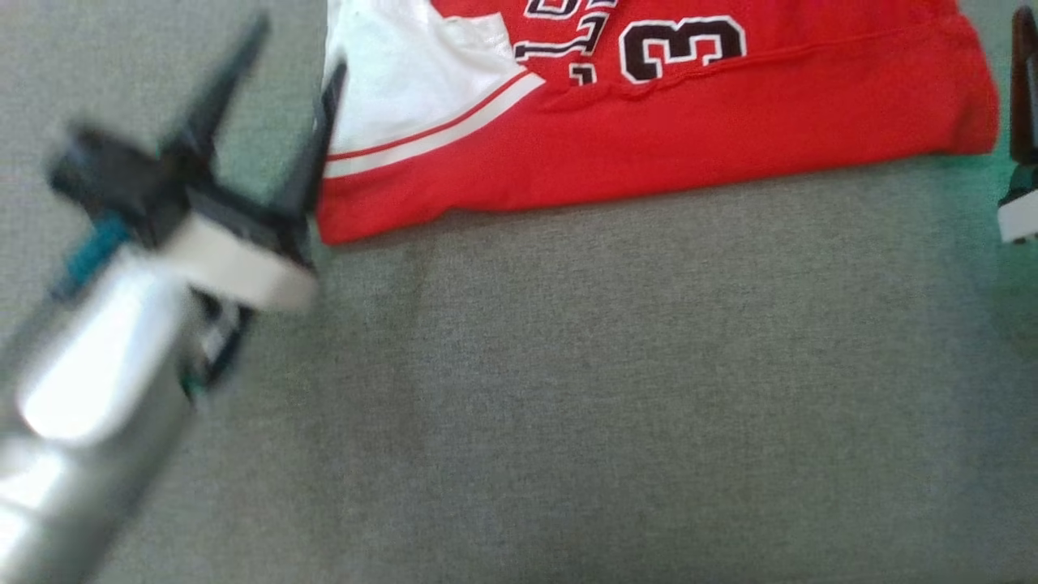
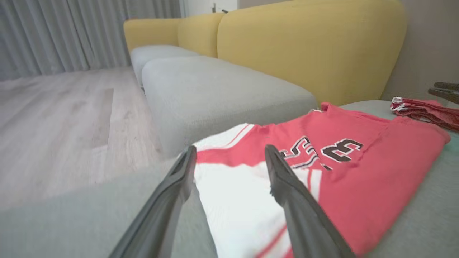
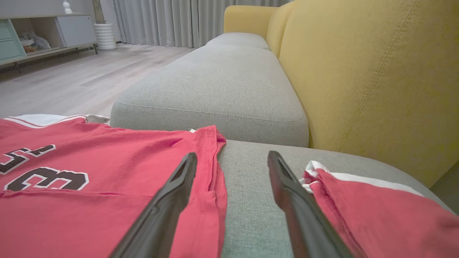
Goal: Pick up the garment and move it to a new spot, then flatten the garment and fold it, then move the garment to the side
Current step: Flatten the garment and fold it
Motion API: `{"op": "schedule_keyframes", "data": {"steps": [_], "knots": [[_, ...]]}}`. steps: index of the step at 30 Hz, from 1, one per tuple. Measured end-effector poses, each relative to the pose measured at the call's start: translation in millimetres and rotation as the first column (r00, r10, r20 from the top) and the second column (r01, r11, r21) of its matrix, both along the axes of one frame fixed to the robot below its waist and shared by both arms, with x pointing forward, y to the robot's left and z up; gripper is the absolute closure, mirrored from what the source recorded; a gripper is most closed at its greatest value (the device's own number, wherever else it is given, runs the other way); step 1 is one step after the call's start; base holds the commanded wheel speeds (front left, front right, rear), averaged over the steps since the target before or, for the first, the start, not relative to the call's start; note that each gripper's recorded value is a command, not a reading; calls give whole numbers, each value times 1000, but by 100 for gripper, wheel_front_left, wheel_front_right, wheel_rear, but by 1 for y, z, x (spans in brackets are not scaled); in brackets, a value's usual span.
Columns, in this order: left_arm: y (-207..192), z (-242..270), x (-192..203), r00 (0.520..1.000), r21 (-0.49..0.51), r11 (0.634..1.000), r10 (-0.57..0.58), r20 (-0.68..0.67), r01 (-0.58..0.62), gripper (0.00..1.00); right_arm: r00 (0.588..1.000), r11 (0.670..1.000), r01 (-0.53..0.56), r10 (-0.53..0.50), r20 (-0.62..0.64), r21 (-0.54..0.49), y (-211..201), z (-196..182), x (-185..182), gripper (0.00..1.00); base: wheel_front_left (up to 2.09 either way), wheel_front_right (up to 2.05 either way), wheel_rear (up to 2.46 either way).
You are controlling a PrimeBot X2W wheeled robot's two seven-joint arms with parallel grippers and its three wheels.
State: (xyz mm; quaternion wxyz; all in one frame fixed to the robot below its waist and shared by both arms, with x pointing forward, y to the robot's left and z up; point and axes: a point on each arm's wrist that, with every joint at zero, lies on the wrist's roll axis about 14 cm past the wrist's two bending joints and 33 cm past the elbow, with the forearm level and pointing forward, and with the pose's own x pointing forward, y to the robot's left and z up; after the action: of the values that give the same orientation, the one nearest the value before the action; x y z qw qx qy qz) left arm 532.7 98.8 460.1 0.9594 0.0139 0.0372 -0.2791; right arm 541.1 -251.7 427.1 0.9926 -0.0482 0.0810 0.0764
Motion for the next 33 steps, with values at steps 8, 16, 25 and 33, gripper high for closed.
{"op": "schedule_keyframes", "data": {"steps": [8, 16, 25, 33], "knots": [[-7, -78, -78, 934, -101, 980, 128, -333, -170, 0, 998, 998, 40, -38, -42, 39, -1, -11, -31, 0, 0, 0, 0], [4, -100, -77, 867, -64, 948, 256, -427, -311, 0, 998, 999, 32, -30, -63, 22, -1, -15, -41, 0, 0, 0, 0], [1, -103, -81, 845, -95, 945, 230, -482, -312, 100, 998, 999, 30, -28, -65, 24, 1, -15, -41, 0, 0, 0, 0], [-7, -100, -88, 847, -102, 966, 155, -509, -238, 100, 980, 998, 35, -26, -197, 45, 8, -50, -56, 0, 0, 0, 0]]}}
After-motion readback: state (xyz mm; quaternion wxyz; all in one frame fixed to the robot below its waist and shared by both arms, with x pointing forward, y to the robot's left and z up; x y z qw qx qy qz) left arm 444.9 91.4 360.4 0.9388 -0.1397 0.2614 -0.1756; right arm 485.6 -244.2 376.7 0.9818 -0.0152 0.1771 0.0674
